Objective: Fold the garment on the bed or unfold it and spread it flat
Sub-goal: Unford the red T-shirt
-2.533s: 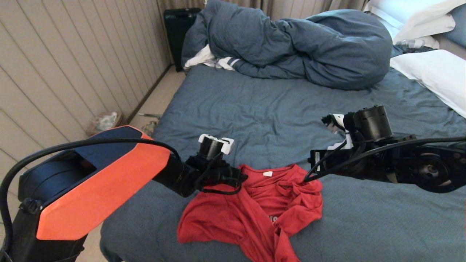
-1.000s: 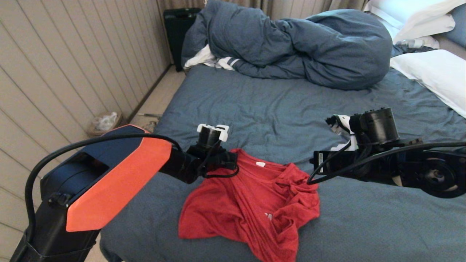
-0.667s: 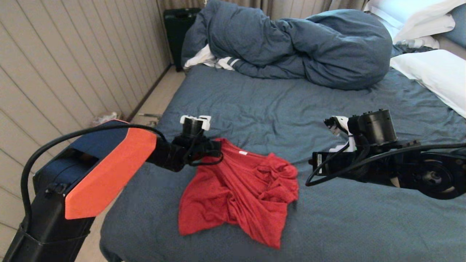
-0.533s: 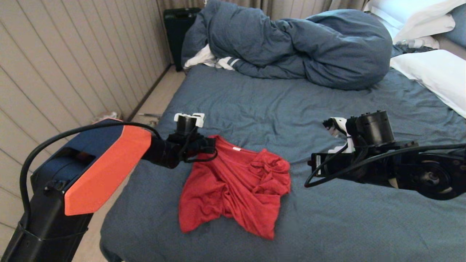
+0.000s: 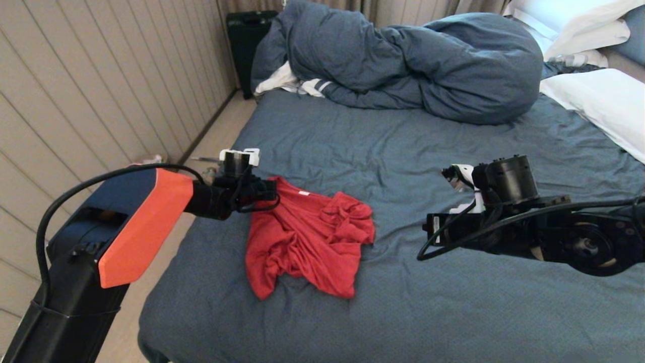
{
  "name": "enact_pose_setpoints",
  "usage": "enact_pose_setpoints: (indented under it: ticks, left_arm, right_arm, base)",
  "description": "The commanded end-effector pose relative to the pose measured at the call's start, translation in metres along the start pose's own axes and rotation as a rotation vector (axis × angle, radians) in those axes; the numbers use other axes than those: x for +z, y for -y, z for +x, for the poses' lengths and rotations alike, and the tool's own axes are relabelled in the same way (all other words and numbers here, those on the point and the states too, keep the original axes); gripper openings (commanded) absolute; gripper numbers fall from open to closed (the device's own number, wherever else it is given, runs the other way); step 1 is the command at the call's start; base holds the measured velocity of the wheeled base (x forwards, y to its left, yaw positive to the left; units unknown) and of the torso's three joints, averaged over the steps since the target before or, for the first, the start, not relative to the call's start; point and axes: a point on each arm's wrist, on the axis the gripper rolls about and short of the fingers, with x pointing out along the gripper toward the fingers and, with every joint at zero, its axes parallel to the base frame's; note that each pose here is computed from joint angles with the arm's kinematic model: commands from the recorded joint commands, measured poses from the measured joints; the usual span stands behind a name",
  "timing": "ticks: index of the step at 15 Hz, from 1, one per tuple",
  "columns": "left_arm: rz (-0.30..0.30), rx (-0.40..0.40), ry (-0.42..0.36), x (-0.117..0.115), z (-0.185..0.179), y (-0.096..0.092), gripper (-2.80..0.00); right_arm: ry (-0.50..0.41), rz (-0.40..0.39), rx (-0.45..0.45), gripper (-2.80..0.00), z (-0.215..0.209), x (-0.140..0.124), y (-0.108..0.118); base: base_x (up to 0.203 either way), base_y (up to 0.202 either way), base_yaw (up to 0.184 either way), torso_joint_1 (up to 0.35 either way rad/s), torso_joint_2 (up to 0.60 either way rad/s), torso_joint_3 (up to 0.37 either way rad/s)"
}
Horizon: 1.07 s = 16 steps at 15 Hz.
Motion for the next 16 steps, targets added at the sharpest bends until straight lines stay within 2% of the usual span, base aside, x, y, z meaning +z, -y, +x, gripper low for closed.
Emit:
enact_pose_setpoints:
  ticks: [1,9,10,16]
  left_arm:
    - [-0.004,0.009,-0.002,-0.003,0.003,-0.005,-2.80]
    - [0.012,0.021,-0.009,-0.002,0.001,-0.009,-2.80]
    - [0.019,0.020,-0.009,-0.001,0.000,-0.009,0.00]
    - [0.020,0.010,-0.032,0.013,-0.034,-0.005,0.00]
  right_arm:
    - [0.001,-0.001,0.003,-2.80,0.002,0.000,-0.002]
    - [0.007,-0.006,0.009,-2.80,0.003,-0.001,-0.004]
    - [0.008,-0.006,0.011,-2.80,0.003,0.000,-0.004]
    - [0.010,-0.006,0.013,-2.80,0.006,0.002,-0.004]
  base:
    - [0.000,0.000,0.000,0.000,0.00,0.000]
    - [0.000,0.000,0.000,0.000,0.00,0.000]
    - [0.000,0.000,0.000,0.000,0.00,0.000]
    - [0.000,0.000,0.000,0.000,0.00,0.000]
